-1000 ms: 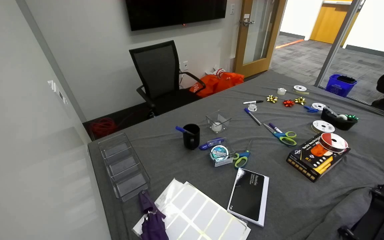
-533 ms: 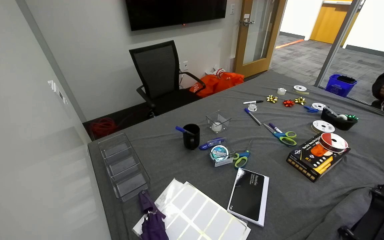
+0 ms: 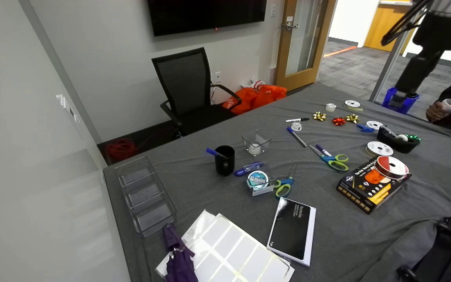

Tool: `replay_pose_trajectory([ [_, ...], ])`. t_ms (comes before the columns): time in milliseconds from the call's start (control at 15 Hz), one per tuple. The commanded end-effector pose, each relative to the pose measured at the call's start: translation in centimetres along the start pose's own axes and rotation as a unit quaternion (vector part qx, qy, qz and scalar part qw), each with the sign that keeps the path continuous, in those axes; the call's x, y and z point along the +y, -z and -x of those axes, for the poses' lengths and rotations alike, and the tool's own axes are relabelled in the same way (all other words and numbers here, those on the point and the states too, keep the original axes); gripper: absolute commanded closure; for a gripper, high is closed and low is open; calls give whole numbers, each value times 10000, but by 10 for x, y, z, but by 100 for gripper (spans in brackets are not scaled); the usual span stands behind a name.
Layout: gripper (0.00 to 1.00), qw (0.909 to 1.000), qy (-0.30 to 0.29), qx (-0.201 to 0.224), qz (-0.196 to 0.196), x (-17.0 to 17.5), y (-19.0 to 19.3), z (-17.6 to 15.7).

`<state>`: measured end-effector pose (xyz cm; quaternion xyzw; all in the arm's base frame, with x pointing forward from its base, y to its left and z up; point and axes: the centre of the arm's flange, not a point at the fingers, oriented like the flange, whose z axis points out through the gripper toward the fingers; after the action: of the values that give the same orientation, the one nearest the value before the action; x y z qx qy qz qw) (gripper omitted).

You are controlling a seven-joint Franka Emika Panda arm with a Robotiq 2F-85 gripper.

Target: Pick up the black mug and move it to the right of the table in between the two scissors

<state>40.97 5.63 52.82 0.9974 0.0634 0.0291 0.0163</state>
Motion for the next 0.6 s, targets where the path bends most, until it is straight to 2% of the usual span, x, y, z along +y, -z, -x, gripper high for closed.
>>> replay_pose_trajectory([
  [0, 0, 9967, -403, 50, -702, -8, -14, -50],
  [200, 0, 9908, -756, 170, -1109, -18, -24, -77],
  [267, 0, 9904, -873, 186, -1054, -18, -25, -81],
  [333, 0, 9929, -676, 143, -968, -13, -24, -60],
  [533, 0, 9918, -804, 134, -982, -15, -28, -72],
])
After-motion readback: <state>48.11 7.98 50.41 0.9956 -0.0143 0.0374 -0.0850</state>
